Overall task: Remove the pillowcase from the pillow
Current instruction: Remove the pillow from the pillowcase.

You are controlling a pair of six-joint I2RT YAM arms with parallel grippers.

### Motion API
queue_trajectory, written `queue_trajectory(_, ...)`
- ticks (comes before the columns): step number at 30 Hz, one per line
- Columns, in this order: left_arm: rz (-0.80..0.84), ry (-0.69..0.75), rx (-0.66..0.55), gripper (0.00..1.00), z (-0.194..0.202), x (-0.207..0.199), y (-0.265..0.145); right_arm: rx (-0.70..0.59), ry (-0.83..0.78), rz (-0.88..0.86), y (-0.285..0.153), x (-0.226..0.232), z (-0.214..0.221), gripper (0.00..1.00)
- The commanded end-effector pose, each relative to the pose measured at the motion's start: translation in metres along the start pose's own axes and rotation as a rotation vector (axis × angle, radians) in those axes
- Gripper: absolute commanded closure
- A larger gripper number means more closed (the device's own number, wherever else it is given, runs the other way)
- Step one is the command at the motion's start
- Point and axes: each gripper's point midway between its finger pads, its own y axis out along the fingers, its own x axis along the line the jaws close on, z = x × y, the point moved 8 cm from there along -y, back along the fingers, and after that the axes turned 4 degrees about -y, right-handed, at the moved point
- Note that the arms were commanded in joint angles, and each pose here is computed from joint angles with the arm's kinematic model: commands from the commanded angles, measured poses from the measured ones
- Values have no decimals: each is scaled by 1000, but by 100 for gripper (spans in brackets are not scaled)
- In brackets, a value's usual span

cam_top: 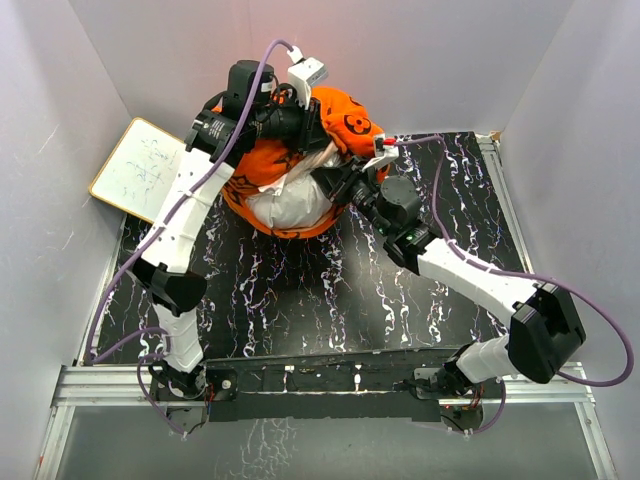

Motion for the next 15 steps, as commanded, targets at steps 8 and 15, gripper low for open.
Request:
queue_trajectory(8,-316,399,-472,100,-78,-10,-54,64,-96,-255,-58,26,20,91)
queue_trajectory(15,-298,431,-490,100,-77,-33,-49,33,-69,-16,-103,-23,50,91)
